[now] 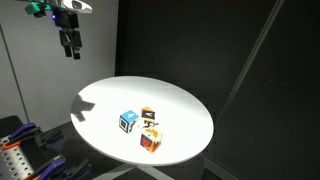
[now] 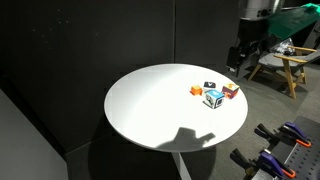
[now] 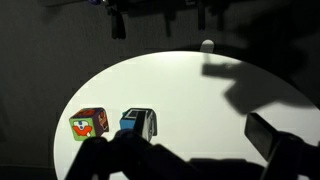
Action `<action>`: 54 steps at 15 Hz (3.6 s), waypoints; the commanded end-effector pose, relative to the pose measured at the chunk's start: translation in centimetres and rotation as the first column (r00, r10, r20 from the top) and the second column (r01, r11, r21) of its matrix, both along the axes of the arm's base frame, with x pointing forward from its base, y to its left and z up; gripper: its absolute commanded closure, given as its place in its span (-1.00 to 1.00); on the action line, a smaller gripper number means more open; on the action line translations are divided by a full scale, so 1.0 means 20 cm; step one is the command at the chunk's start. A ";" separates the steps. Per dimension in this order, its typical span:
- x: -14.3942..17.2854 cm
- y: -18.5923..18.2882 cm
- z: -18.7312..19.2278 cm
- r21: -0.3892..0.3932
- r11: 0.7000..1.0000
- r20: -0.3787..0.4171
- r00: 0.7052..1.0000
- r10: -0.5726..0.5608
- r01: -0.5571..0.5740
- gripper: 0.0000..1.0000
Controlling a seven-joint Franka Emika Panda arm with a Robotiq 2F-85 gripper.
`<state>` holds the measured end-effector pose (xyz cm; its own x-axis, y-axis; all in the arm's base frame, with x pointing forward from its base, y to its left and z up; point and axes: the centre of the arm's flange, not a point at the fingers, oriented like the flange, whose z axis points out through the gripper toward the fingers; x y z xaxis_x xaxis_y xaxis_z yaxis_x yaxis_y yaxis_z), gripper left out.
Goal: Move the white and blue block to the left
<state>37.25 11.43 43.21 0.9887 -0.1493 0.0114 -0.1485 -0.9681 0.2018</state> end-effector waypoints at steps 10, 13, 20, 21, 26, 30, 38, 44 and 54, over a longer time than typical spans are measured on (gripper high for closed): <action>-0.02 -0.14 0.09 0.102 0.995 0.022 1.000 -0.004 0.001 -1.00; -0.02 -0.21 0.13 0.157 0.987 0.022 1.000 -0.021 0.018 -1.00; 0.04 -0.39 0.14 0.221 0.974 0.037 0.997 -0.061 0.052 -1.00; 0.05 -0.42 0.13 0.224 0.973 0.043 0.997 -0.069 0.057 -1.00; 0.16 -0.53 0.10 0.234 0.969 0.080 0.991 -0.103 0.082 -1.00; 0.29 -0.56 0.05 0.240 0.968 0.123 0.986 -0.112 0.080 -1.00; 0.63 -0.64 -0.05 0.227 0.971 0.108 0.989 -0.103 0.077 -1.00; 0.84 -0.77 -0.17 0.168 0.986 0.100 0.995 -0.018 0.001 -1.00; 0.86 -0.79 -0.25 0.169 0.986 0.084 0.996 -0.006 -0.008 -1.00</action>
